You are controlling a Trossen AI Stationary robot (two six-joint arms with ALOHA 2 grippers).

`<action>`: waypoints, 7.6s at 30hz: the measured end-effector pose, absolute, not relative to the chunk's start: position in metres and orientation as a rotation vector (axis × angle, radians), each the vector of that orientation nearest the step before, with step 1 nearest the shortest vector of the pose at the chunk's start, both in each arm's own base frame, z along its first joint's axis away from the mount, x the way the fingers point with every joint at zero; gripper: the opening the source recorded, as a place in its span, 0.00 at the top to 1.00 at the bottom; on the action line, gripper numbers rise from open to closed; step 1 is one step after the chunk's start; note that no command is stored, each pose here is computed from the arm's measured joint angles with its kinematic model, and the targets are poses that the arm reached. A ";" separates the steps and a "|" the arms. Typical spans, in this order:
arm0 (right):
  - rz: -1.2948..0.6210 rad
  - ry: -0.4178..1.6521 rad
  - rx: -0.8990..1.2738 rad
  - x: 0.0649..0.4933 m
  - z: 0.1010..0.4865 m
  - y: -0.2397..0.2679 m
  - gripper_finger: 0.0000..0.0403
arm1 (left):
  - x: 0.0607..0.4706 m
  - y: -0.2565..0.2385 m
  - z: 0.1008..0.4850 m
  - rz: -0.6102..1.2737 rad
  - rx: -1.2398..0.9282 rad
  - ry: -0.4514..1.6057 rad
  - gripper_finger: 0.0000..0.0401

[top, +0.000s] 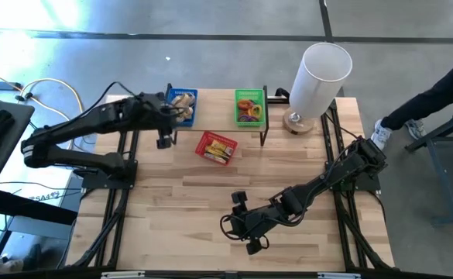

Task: Pick & Place Office Desk Supplies
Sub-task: Put the red bin on the shelf

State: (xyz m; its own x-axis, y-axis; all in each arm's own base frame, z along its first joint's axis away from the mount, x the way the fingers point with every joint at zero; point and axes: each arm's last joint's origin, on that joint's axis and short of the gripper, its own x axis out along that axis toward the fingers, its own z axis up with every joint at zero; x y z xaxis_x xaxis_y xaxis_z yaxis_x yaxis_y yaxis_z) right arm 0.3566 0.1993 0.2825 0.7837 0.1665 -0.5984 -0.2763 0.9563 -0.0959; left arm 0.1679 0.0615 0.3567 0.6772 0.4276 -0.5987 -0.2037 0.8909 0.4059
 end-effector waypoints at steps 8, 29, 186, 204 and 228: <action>0.237 0.665 -0.192 0.355 0.280 0.198 0.63 | 0.175 0.025 0.356 0.103 0.036 0.656 0.69; 0.301 0.707 -0.150 0.352 0.277 0.200 0.63 | 0.263 0.016 0.242 0.032 0.215 0.941 0.69; 0.380 0.809 -0.556 0.402 0.213 0.151 0.99 | 0.244 -0.135 0.246 -0.140 0.846 0.668 0.60; 0.188 0.865 -0.555 0.392 0.220 0.151 0.99 | 0.187 -0.101 0.288 -0.087 0.565 0.666 0.60; -0.203 0.815 -0.347 0.411 0.351 0.045 0.99 | 0.151 -0.076 0.222 -0.089 0.223 0.512 0.60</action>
State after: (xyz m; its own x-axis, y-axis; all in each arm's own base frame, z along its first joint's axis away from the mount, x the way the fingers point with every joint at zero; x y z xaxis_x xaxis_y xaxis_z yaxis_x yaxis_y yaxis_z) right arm 0.4106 0.0445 0.3512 0.6707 -0.3077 -0.6749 0.0440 0.9248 -0.3779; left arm 0.1514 -0.0760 0.2221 0.8683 -0.0290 -0.4951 0.1402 0.9719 0.1891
